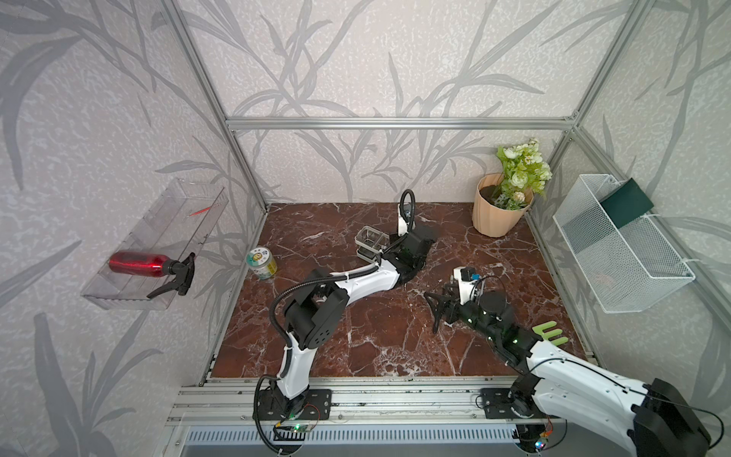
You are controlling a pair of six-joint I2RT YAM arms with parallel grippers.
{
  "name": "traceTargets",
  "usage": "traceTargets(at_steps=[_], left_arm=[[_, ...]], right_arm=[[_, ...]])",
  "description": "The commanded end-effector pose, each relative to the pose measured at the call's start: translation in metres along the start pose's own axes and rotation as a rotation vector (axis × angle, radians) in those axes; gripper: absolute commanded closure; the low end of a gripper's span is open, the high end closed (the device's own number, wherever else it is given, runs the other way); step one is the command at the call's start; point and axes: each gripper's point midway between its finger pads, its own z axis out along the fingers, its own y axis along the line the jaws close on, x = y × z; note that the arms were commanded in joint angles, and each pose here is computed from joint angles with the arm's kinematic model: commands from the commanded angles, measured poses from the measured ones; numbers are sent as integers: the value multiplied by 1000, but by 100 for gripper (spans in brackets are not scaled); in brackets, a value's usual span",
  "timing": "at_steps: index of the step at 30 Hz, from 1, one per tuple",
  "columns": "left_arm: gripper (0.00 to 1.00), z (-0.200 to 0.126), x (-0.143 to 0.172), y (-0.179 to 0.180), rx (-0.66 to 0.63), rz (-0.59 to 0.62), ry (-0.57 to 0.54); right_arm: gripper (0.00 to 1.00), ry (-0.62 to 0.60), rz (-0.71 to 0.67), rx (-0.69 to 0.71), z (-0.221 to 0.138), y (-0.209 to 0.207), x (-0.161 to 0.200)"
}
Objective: Place the toothbrush into the toothbrush holder
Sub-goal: Place the toothbrush in the toothbrush holder.
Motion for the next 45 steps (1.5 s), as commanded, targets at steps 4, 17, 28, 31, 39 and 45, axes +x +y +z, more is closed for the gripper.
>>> traceTargets(at_steps=[4, 17, 28, 31, 39, 45], left_arm=[[100, 2, 21, 4, -24, 6, 26], [100, 1, 33, 4, 6, 53, 75], [99, 1, 42, 6, 9, 52, 87], [95, 1, 44, 6, 12, 53, 91], [74, 0, 42, 2, 34, 50, 95], [59, -1, 33, 0, 43, 46, 85]], right_arm=[[11, -26, 4, -18, 1, 4, -9], [11, -18, 7, -25, 3, 6, -8], [11, -13, 7, -29, 4, 6, -7], [11, -15, 7, -29, 4, 7, -8], [11, -15, 4, -28, 3, 6, -8], [11, -20, 4, -30, 2, 7, -9]])
